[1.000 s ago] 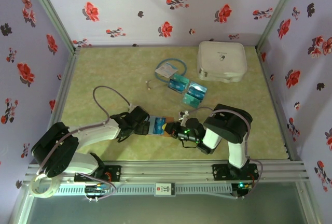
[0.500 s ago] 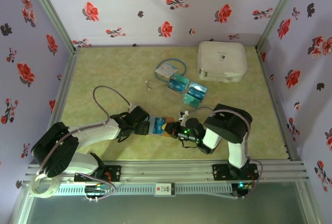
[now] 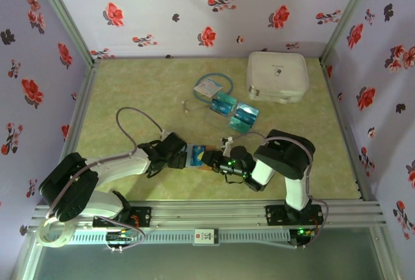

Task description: Put the credit cards into the card holder

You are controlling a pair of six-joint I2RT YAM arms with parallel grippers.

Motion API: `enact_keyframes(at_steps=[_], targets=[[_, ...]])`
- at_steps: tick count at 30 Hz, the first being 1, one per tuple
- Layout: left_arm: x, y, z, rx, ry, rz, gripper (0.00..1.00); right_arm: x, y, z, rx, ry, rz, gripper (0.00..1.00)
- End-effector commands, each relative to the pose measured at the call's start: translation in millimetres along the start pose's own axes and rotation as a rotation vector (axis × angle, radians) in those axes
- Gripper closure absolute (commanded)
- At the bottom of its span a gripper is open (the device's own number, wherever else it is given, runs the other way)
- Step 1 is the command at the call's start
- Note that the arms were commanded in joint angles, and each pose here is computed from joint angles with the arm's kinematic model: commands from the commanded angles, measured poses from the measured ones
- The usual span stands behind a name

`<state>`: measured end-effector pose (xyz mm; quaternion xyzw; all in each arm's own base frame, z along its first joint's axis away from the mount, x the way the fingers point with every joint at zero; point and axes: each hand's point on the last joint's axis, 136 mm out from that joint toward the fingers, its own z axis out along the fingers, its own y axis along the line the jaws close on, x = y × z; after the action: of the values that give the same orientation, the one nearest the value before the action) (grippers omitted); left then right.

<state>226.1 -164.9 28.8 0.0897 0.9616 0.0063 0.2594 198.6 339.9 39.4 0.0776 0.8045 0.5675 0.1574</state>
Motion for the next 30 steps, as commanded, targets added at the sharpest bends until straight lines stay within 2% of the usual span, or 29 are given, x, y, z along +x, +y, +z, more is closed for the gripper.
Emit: enact_keyframes(at_steps=[1, 9, 12, 16, 18, 22, 30], targets=[[9, 9, 1, -0.037, 0.015, 0.013, 0.00, 28, -86, -15, 0.345, 0.086, 0.039, 0.64], [6, 11, -1, -0.038, 0.012, -0.014, 0.00, 23, -77, -19, 0.429, 0.117, -0.037, 0.50], [5, 15, -2, -0.040, 0.016, -0.041, 0.00, 22, -76, -25, 0.489, 0.135, -0.071, 0.41], [1, 21, -3, -0.043, 0.019, -0.076, 0.00, 19, -71, -34, 0.568, 0.164, -0.134, 0.21], [-2, 24, -5, -0.042, 0.017, -0.093, 0.00, 16, -66, -38, 0.599, 0.175, -0.166, 0.02], [-6, 29, -7, -0.043, 0.018, -0.123, 0.00, 8, -52, -45, 0.625, 0.177, -0.218, 0.01], [-4, 29, -8, -0.030, 0.033, -0.126, 0.00, -17, 8, -51, 0.599, 0.182, -0.352, 0.01]])
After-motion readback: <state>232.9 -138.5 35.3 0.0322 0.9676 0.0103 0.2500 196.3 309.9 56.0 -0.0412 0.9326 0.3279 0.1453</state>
